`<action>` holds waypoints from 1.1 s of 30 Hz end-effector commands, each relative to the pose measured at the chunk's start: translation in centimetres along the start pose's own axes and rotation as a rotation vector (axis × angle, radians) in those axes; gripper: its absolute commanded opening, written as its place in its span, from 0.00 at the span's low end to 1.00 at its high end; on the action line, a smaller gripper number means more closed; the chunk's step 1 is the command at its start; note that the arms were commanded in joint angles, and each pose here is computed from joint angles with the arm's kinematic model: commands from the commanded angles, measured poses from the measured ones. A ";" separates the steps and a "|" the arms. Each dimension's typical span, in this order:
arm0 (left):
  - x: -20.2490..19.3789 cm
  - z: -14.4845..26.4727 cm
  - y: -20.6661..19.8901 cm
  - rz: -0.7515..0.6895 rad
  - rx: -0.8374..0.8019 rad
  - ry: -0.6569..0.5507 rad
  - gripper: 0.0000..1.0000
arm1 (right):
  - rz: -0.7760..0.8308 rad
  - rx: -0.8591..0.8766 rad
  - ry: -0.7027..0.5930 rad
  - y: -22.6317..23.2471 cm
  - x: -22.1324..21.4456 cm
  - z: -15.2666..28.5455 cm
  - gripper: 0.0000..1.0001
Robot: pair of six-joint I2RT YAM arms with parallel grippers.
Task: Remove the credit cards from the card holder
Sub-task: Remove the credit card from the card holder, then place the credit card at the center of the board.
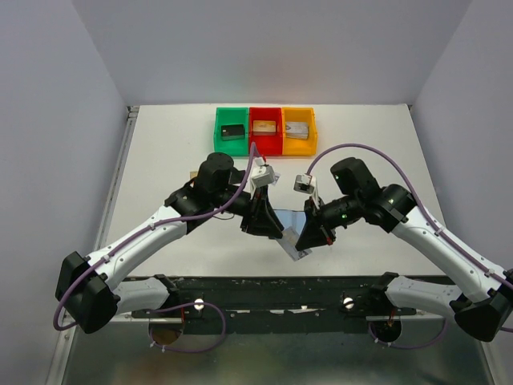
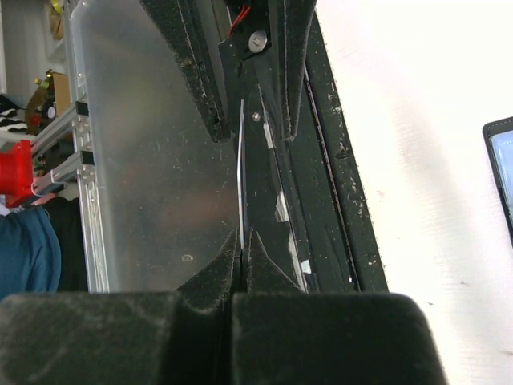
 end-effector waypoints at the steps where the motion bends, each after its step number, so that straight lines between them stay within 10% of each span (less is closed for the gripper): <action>1: 0.8 -0.2 -1.0 -0.050 -0.054 0.005 0.34 | 0.022 -0.015 0.002 0.3 0.4 0.2 0.00; 11: 0.1 -1.0 -0.9 -0.034 -0.065 0.044 0.00 | 0.029 -0.029 -0.010 0.4 0.3 0.2 0.00; 18: 0.7 1.7 4.1 0.063 0.226 -0.092 0.00 | -0.108 -0.487 -0.275 -3.9 2.9 3.7 0.61; 24: -0.5 8.4 14.1 0.447 0.686 -0.380 0.00 | -0.153 -0.685 -0.527 -5.5 3.5 7.4 0.63; 33: -3.3 9.6 22.7 0.635 0.961 -0.397 0.00 | -0.249 -0.628 -0.555 -7.2 1.1 5.1 0.61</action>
Point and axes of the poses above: each gripper's point midway between its finger pads, its own z axis back along the fingers, its own y axis along the line the jaws close on, x = y × z, the point moved 3 cm from there along z, back along the fingers, and after that the axes turned 10 degrees about -z, right-handed, at the moved point
